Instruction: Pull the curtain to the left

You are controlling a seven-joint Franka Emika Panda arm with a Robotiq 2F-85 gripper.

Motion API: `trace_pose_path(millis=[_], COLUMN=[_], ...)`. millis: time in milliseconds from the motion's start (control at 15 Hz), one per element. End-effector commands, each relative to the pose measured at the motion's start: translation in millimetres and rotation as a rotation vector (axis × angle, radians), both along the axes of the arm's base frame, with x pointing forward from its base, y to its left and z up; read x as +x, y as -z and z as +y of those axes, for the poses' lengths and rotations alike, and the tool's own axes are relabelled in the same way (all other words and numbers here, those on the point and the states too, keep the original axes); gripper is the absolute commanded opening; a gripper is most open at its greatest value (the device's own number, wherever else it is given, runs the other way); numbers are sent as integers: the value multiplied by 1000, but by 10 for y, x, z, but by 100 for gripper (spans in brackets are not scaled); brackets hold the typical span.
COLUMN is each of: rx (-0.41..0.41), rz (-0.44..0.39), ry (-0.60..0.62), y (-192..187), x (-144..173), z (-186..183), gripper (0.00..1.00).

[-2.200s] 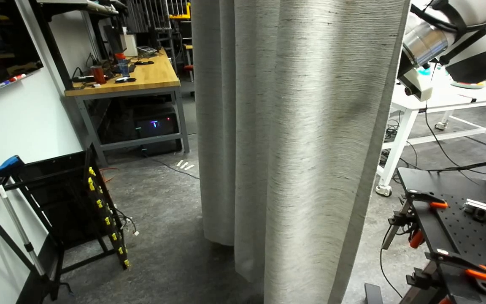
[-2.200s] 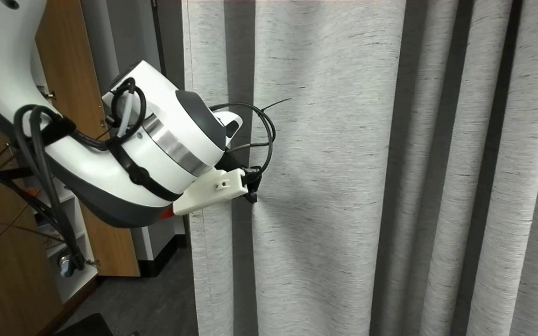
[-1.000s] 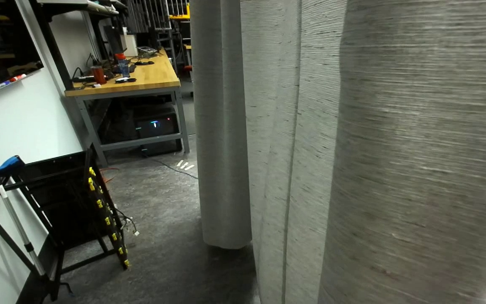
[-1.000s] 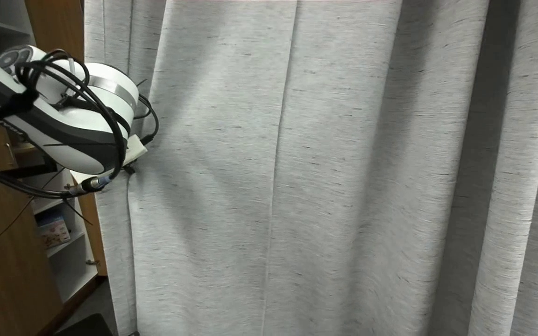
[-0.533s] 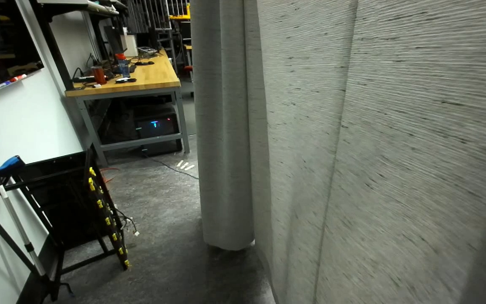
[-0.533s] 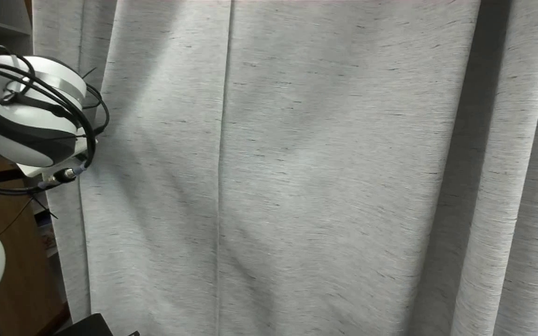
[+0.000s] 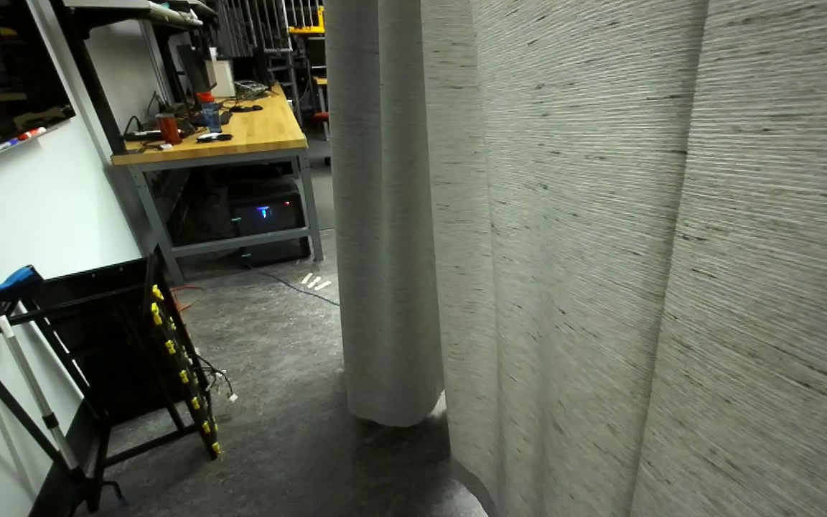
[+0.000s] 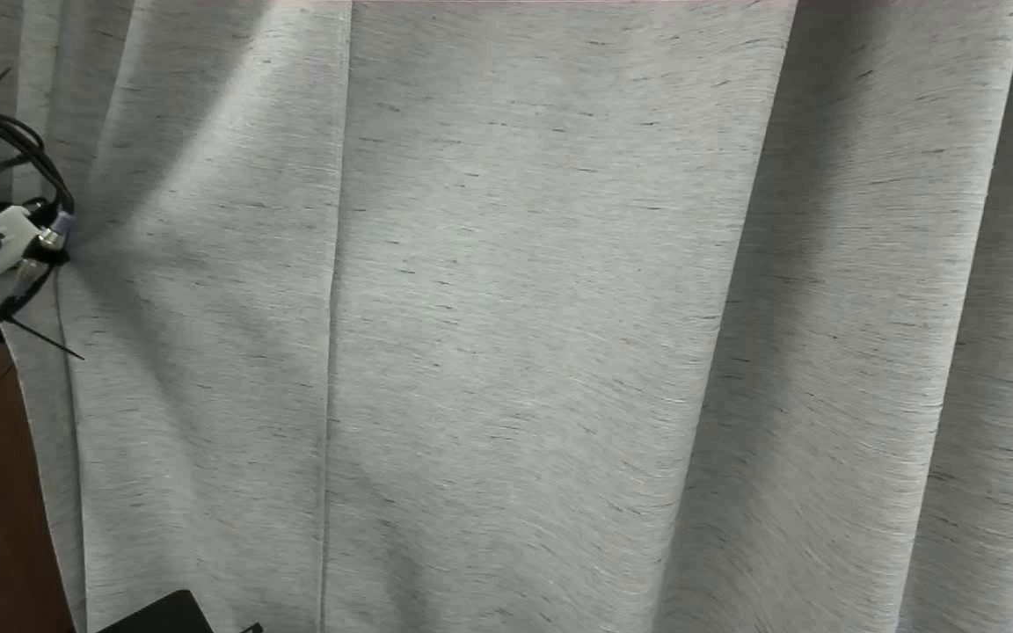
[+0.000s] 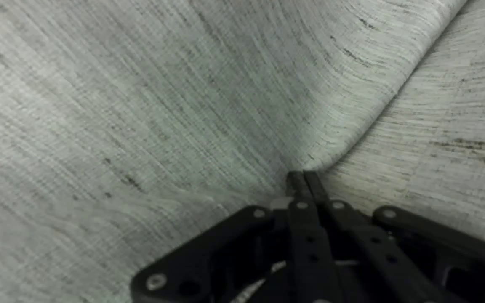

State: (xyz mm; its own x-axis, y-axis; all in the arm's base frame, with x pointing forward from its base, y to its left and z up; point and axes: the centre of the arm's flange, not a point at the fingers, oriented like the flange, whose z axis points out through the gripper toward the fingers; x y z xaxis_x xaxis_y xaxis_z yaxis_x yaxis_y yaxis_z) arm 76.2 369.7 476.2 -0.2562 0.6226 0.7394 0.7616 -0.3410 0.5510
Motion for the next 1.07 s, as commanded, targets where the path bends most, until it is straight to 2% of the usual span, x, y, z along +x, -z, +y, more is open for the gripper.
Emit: trace_pose_path(millis=[0, 200, 267, 1000], rx=[-11, -43, -43, -43], rz=[-17, -35, -35, -35], ry=[5, 16, 19, 19], y=[74, 248, 249, 248], x=[-68, -129, -121, -121], z=[50, 117, 115, 114], gripper=[3, 24, 27, 27])
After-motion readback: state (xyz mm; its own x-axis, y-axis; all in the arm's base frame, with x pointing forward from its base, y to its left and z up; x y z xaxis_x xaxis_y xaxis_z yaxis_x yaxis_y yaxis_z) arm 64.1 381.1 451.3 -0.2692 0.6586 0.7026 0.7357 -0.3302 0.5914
